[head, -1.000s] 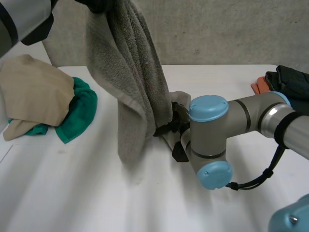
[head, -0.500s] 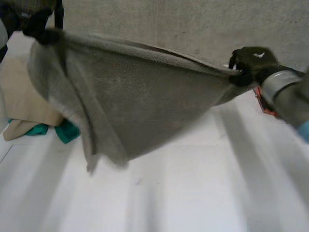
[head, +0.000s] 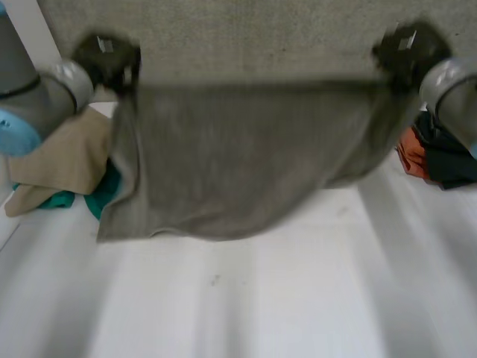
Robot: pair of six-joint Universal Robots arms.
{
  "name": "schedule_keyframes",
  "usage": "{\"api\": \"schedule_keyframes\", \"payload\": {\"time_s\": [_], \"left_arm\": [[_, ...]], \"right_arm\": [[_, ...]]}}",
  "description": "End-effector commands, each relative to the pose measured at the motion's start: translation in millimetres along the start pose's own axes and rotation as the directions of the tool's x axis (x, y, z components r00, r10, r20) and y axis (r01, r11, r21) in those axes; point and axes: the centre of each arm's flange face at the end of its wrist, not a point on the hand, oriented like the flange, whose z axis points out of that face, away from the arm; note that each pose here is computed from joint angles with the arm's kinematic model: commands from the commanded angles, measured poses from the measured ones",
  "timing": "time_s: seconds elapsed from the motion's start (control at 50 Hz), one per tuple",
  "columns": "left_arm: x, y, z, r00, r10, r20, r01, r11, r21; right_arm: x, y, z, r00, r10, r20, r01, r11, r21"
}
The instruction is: Fold the laundry.
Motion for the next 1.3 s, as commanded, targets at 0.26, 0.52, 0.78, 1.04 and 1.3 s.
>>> {"api": "schedule_keyframes", "payload": {"time_s": [0.26, 0.52, 0.78, 1.04, 1.3], "left_arm": [[-11.6, -47.4, 2.2, 0.972, -0.044, 0.231, -0.037, 0.942, 0.334], [74.1, 76.9, -50.5, 0.998, -0.067, -0.015, 0.063, 0.979, -0.193], [124.0, 94.0, -108.1, 0.967, -0.144, -0.209, 0.029, 0.880, -0.473], [64.3, 81.6, -84.3, 0.991, -0.118, -0.066, 0.079, 0.902, -0.425], [61.6, 115.5, -84.1, 0.966, -0.253, -0.062, 0.154, 0.747, -0.647]], "right_arm": [[27.3, -15.3, 21.0, 0.942, 0.251, -0.224, -0.159, 0.918, 0.362], [-64.8, 95.3, -33.7, 0.971, 0.239, 0.008, -0.234, 0.956, -0.176], [-101.9, 137.0, -82.5, 0.968, 0.206, 0.142, -0.139, 0.914, -0.380], [-100.8, 144.5, -87.0, 0.968, 0.222, 0.119, -0.161, 0.907, -0.389], [-102.8, 144.9, -88.9, 0.967, 0.222, 0.126, -0.157, 0.906, -0.392]]}}
